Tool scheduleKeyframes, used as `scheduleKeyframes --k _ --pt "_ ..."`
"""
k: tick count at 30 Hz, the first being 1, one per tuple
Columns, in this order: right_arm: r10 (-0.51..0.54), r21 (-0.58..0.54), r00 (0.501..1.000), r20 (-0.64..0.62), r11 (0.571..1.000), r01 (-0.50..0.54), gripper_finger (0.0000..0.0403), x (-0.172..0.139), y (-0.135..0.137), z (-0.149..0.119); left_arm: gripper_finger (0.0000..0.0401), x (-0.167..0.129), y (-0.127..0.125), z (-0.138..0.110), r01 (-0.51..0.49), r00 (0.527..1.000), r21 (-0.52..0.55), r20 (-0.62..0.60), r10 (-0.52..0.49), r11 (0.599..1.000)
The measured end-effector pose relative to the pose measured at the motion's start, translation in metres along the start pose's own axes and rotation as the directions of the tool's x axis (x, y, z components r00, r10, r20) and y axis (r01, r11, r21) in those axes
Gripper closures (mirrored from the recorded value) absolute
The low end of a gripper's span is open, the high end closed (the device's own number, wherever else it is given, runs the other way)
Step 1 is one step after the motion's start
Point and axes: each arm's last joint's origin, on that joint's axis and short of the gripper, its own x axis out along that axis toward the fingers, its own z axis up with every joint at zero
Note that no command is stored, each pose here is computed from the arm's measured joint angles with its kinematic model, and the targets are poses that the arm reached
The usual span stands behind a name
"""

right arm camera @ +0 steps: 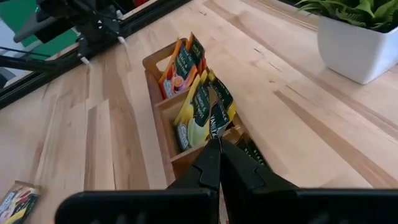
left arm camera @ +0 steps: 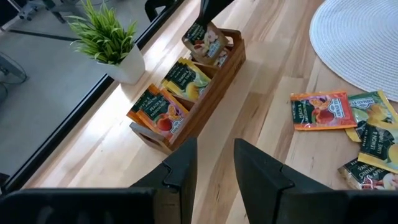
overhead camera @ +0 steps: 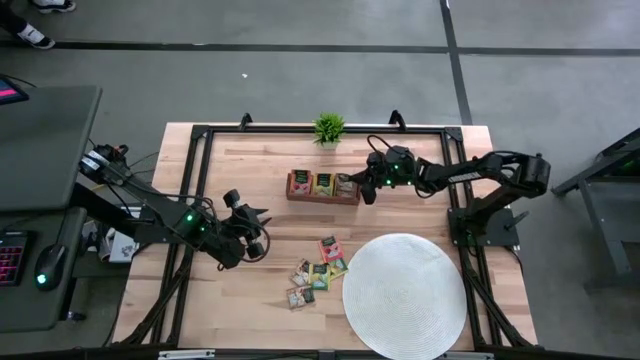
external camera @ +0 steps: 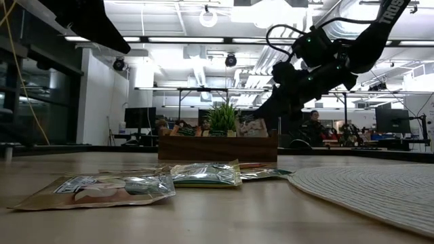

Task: Pick & Place Tea
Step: Put the brown tea bag into the right section of the wooden organizer, then put the orange tea bag into the left section of the wooden organizer

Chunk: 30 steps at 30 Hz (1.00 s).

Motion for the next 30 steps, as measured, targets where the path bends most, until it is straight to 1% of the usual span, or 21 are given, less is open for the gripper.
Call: scheduleKeyframes --k 15,18,22,30 --pt "-0.012 0.000 1.000 -0.004 1.000 0.012 0.0402 0.0000 -0.0005 -0.0006 0.0300 0.0000 0.0014 -0.0021 -0.007 1.000 0.028 -0.016 0.007 1.000" --pt "-0.017 -0.002 1.000 -0.009 1.000 0.017 0.0397 0.0000 -0.0008 -0.0012 0.0300 0.0000 0.0014 -0.0021 -0.007 1.000 0.028 -0.017 0.007 1.000" --pt "-0.023 0.000 0.999 -0.026 1.000 0.023 0.0369 -0.0001 -0.0013 -0.0029 0.0300 -0.0001 0.0014 -0.0021 -0.008 1.000 0.028 -0.017 0.008 1.000" --pt "-0.015 -0.001 1.000 -0.022 1.000 0.015 0.0290 -0.0002 -0.0009 -0.0023 0.0300 -0.0001 0.0018 -0.0025 -0.010 1.000 0.034 -0.020 0.011 0.999"
